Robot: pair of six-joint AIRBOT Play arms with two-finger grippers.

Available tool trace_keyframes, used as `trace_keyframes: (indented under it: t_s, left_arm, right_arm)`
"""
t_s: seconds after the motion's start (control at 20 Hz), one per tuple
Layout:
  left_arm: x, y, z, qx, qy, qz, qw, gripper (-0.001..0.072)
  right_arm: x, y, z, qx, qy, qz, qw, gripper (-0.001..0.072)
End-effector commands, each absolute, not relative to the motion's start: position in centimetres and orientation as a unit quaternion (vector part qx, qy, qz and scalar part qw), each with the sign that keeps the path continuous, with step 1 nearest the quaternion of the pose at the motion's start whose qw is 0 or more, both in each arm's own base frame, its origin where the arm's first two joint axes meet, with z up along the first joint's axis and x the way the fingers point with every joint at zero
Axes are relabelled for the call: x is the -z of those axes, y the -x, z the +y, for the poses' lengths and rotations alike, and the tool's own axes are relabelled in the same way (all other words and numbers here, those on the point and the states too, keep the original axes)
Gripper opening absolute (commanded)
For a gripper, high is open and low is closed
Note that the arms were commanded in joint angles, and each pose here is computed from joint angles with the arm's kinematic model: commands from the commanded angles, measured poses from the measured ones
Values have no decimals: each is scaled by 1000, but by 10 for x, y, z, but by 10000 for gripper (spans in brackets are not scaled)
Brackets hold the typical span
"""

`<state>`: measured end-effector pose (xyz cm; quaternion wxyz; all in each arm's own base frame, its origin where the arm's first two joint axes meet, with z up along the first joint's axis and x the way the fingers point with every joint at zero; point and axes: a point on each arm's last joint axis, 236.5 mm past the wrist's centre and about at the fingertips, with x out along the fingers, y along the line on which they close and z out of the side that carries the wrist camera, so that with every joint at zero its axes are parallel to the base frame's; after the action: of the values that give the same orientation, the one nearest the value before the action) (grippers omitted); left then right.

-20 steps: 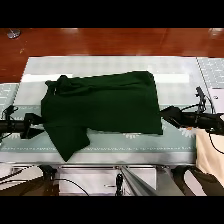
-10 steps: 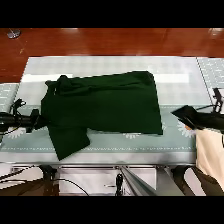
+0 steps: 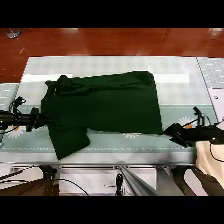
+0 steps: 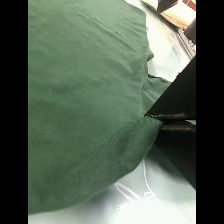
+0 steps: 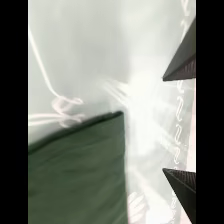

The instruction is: Fold the shirts.

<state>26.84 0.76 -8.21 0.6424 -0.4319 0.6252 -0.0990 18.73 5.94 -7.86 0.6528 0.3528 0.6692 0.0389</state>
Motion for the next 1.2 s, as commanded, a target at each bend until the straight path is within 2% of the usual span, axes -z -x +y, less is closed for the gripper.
trace_keyframes:
  t_s: [0.0,0.4,0.45,0.5,0.55,0.65,0.7,0.8,0.95,1.05,1.15]
  left_arm:
    - [82,-268,7,101,431,626,642,29]
    - [81,-268,7,101,431,626,642,29]
    - [82,-268,7,101,431,626,642,29]
    - [81,-268,7,101,431,626,642,29]
    - [81,-269,6,101,432,625,642,29]
    - [73,-276,4,109,435,610,653,28]
    - [60,-290,4,117,441,582,673,28]
    - [-5,-341,4,151,470,469,732,27]
    - [-184,-404,7,232,449,241,829,28]
    - [-295,-411,11,228,369,121,893,27]
    - [-403,-392,13,198,309,-11,930,27]
  right_arm:
    - [97,-198,72,-38,-345,677,649,628]
    - [95,-272,102,-68,-355,661,657,614]
    - [93,-278,109,-79,-348,662,658,496]
    - [93,-279,117,-92,-330,670,659,192]
    - [93,-279,125,-113,-308,674,662,17]
    - [84,-286,131,-141,-276,674,671,17]
    - [70,-297,127,-150,-259,667,682,16]
    - [16,-335,115,-169,-236,632,718,17]
    - [-133,-412,93,-186,-204,492,826,17]
    - [-248,-432,83,-194,-166,377,890,17]
    - [-355,-419,79,-199,-126,267,934,17]
